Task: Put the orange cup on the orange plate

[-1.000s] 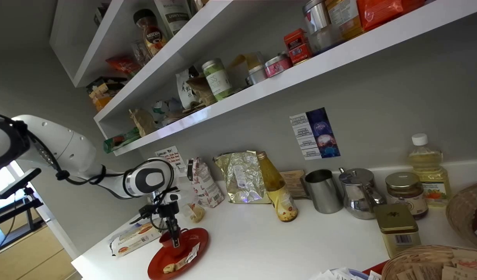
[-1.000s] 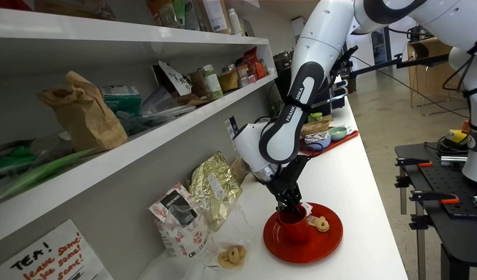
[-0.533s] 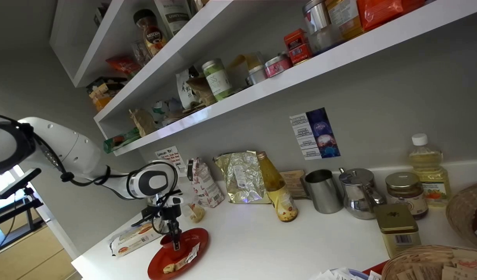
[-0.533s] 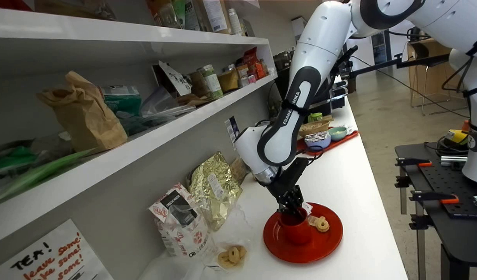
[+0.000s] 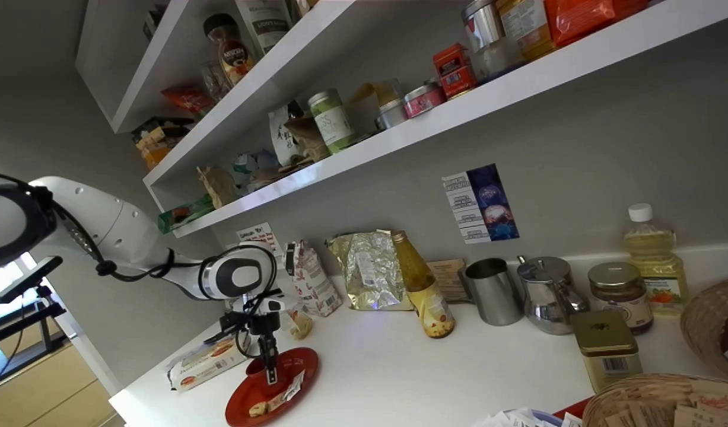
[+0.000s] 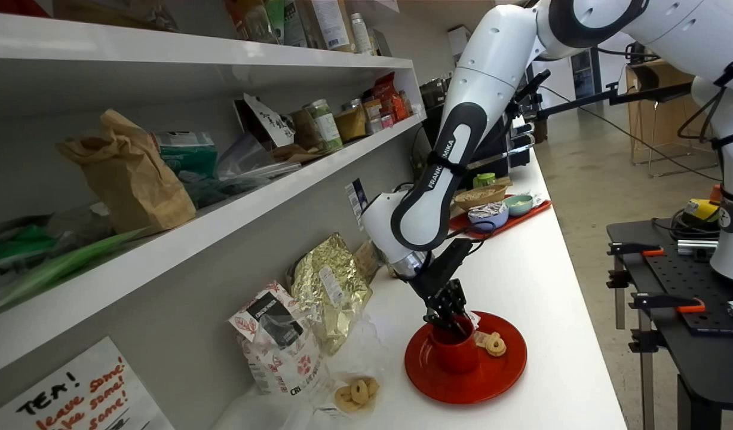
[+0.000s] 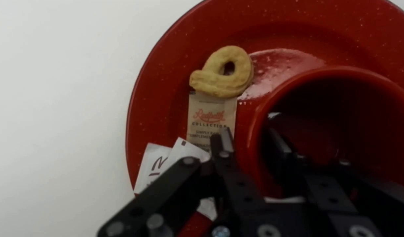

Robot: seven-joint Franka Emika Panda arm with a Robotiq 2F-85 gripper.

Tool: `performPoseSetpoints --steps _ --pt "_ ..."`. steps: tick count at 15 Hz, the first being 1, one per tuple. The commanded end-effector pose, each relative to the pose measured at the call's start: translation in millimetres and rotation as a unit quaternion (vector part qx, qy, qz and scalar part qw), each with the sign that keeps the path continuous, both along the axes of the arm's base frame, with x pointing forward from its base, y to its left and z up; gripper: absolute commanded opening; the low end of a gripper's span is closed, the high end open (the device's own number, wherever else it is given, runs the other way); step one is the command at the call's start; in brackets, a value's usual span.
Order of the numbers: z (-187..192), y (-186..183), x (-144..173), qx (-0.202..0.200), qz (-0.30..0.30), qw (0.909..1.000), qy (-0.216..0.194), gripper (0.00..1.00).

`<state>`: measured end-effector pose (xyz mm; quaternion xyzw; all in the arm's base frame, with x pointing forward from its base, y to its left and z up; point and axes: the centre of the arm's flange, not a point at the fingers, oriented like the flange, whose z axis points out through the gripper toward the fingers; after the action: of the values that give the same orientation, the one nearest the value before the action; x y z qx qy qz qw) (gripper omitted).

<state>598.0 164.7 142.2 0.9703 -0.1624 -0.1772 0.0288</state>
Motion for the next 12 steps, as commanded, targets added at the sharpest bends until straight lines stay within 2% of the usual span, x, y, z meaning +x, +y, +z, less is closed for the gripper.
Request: performPoseSetpoints --steps 1,4,7,12 --pt "0 -1 -1 0.000 -0.001 1.0000 0.000 0.57" --pt "12 -5 -3 0.007 -0.006 0.9999 -0.007 0.78" --pt "42 -19 -6 0.026 -0.026 0.9989 -0.029 0.99" --pt "98 -56 -33 0.061 -0.089 0.9911 -0.078 1.00"
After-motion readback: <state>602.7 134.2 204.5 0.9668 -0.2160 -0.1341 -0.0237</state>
